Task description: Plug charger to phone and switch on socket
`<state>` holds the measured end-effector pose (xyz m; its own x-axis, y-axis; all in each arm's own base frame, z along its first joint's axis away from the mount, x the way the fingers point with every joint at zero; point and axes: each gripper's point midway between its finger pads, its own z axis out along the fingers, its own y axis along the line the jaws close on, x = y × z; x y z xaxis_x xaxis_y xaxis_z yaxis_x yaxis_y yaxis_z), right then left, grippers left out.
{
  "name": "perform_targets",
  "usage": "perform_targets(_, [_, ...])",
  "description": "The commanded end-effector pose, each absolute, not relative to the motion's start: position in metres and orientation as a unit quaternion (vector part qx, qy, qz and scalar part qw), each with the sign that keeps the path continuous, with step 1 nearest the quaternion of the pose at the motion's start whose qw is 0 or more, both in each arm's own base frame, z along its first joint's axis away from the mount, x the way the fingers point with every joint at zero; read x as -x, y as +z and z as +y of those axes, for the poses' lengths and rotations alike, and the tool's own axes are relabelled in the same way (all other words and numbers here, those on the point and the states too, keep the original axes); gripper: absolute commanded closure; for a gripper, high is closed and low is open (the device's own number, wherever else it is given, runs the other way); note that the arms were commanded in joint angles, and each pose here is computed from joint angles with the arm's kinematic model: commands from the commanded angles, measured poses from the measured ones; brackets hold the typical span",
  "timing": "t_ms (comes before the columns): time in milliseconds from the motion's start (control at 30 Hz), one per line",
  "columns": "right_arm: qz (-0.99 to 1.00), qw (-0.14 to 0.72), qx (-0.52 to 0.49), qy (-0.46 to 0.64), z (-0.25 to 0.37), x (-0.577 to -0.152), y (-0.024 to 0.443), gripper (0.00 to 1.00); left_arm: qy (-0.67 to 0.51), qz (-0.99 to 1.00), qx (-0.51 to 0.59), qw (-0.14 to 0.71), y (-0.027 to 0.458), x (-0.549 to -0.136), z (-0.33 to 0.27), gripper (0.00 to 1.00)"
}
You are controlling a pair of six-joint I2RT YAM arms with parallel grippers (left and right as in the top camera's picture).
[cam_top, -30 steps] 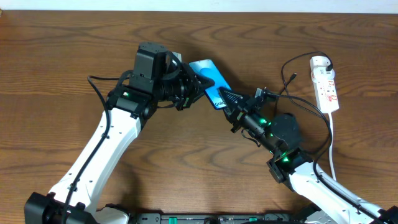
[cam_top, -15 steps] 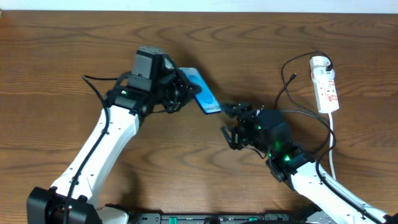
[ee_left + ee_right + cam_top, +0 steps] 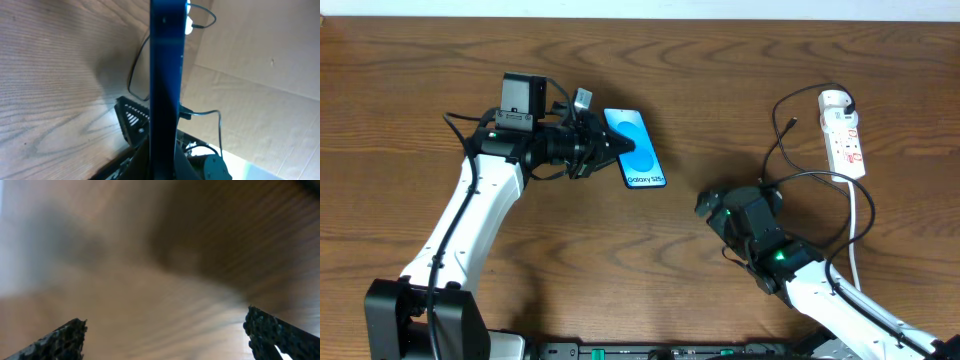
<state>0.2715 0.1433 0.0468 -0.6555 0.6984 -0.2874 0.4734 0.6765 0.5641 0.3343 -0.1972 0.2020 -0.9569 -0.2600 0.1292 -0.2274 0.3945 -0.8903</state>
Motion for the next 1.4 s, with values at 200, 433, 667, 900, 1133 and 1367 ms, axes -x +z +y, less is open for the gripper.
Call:
perform_targets(200, [0.903, 0.348, -0.104, 0.230, 0.154, -0.271, 0.100, 0.01, -0.645, 0.764, 0.003, -0.006, 0.261, -0.306, -0.215, 0.93])
perform_targets(433, [0.899, 0.362, -0.087, 0.230, 0.145, -0.257, 0.119, 0.01, -0.690, 0.721, -0.032, -0.056, 0.283, -0.284, -0.220, 0.93])
perform_targets(667, [0.949, 0.260, -0.087, 0.154, 0.123, -0.221, 0.069, 0.01, -0.655, 0.749, -0.030, -0.100, 0.268, -0.264, -0.257, 0.92])
perform_targets(900, [0.959, 0.231, -0.085, 0.139, 0.119, -0.211, 0.058, 0.01, -0.609, 0.761, 0.136, -0.174, 0.261, -0.284, -0.260, 0.92])
perform_targets(1133, [0.959, 0.231, -0.085, 0.139, 0.119, -0.211, 0.058, 0.01, -0.589, 0.777, 0.178, -0.133, 0.245, -0.307, -0.260, 0.93])
perform_targets(1367, [0.959, 0.231, -0.085, 0.139, 0.119, -0.211, 0.058, 0.01, -0.564, 0.765, 0.245, -0.191, 0.214, -0.319, -0.263, 0.93])
